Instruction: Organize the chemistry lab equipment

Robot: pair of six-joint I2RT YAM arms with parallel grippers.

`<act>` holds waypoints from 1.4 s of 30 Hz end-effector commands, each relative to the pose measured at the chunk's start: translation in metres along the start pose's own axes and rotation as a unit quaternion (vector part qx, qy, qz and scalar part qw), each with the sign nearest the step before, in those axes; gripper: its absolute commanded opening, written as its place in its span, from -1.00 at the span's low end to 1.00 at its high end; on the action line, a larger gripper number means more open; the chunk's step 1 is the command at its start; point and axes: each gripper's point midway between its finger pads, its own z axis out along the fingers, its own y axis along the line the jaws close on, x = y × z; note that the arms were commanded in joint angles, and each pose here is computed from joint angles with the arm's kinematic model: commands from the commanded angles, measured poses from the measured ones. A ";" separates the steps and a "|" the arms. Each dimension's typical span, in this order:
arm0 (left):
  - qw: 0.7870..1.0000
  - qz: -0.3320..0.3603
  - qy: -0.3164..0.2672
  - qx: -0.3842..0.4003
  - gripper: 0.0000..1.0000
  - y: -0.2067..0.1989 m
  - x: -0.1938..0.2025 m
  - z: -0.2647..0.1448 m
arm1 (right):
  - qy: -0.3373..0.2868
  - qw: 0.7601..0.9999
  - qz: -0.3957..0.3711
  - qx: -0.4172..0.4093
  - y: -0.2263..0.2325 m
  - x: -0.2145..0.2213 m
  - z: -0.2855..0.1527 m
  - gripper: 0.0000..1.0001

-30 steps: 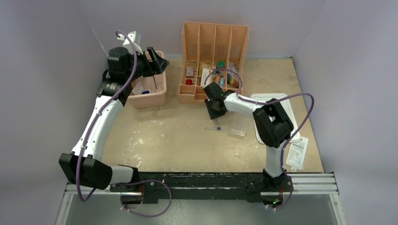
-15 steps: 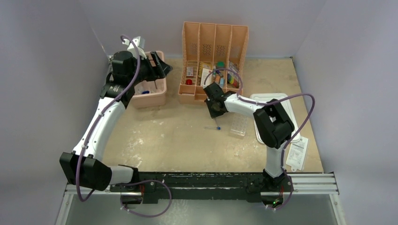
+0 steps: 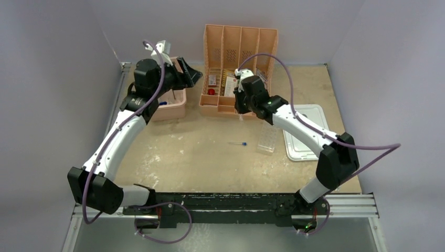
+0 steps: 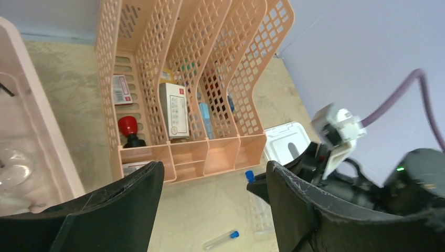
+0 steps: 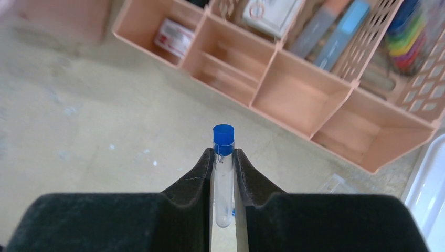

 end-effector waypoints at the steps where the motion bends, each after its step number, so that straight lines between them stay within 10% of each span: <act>1: 0.999 -0.016 -0.036 0.024 0.41 -0.019 -0.002 0.018 | -0.113 0.992 0.047 -0.033 0.005 -0.078 -0.037 -0.79; 12: 0.991 -0.046 -0.018 0.123 0.37 -0.113 0.064 0.056 | -0.213 0.963 0.162 -0.039 -0.015 -0.150 -0.088 -0.78; 31: 0.977 -0.076 0.033 0.197 0.06 -0.151 0.085 0.063 | -0.230 0.922 0.302 -0.077 -0.014 -0.154 -0.125 -0.75; 42: 0.969 -0.068 0.048 0.234 -0.56 -0.158 0.096 0.061 | -0.210 0.928 0.294 -0.093 -0.009 -0.142 -0.129 -0.73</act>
